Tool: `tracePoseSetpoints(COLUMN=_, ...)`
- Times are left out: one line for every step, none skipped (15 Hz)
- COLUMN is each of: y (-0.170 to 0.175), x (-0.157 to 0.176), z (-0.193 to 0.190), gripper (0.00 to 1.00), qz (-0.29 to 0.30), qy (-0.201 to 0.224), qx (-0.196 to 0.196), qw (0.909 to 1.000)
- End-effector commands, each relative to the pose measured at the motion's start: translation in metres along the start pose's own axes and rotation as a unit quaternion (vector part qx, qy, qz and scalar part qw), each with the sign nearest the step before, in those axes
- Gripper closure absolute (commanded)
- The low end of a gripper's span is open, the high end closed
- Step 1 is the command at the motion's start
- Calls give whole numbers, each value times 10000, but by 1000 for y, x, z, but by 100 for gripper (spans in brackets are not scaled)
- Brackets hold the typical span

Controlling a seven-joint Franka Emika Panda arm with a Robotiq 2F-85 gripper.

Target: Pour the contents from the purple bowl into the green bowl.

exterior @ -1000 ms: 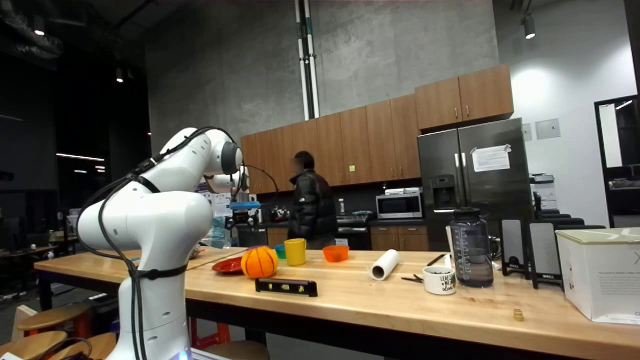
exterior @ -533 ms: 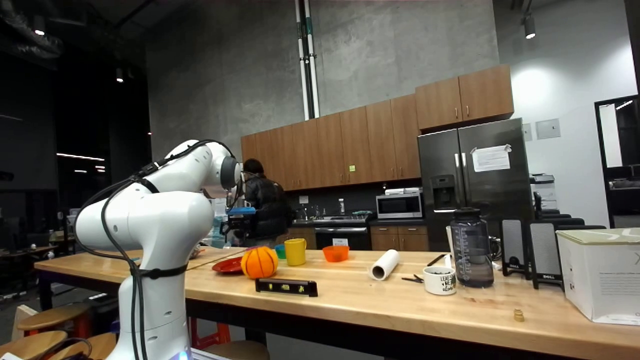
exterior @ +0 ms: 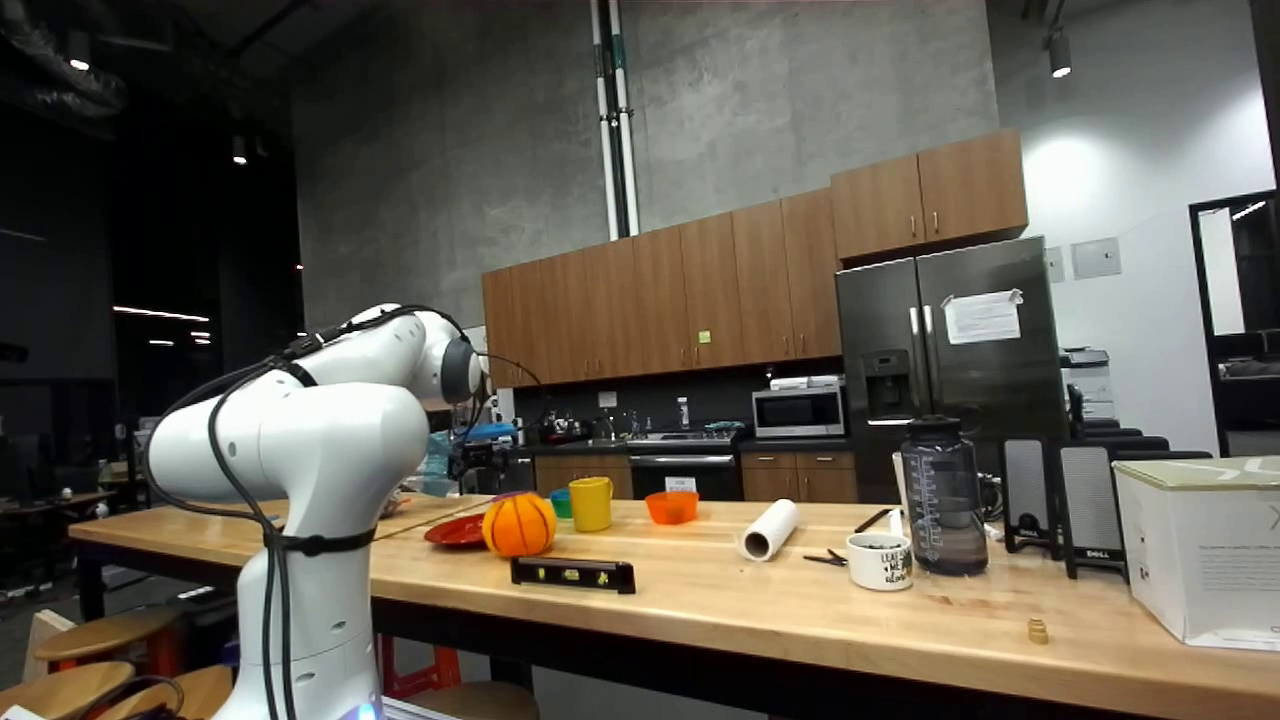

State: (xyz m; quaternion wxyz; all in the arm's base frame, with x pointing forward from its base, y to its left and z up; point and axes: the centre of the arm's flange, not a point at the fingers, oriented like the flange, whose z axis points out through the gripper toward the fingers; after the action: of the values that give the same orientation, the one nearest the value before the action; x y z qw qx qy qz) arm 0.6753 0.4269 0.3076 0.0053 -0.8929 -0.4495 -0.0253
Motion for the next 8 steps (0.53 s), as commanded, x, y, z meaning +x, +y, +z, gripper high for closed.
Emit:
tracePoseSetpoints(y=26, x=30, z=9, gripper=0, qz=54, qy=-131, qx=-224, qw=9996)
tracePoseSetpoints(y=27, x=30, z=12, gripper=25, qz=74, qy=-159, qx=-200, qw=9996)
tracePoseSetpoints(y=28, x=29, z=14, gripper=27, qz=76, qy=-168, qx=-186, qw=9997)
tracePoseSetpoints(y=29, x=29, z=18, gripper=32, qz=98, qy=-190, qx=-181, qw=9996)
tracePoseSetpoints(y=30, x=28, z=20, gripper=40, qz=112, qy=-221, qx=-152, qw=9996)
tracePoseSetpoints(y=31, x=28, z=22, gripper=47, qz=117, qy=-249, qx=-146, qw=9995)
tracePoseSetpoints(y=32, x=28, z=23, gripper=55, qz=125, qy=-271, qx=-143, qw=9995)
tracePoseSetpoints(y=32, x=27, z=24, gripper=64, qz=124, qy=-294, qx=-138, qw=9994)
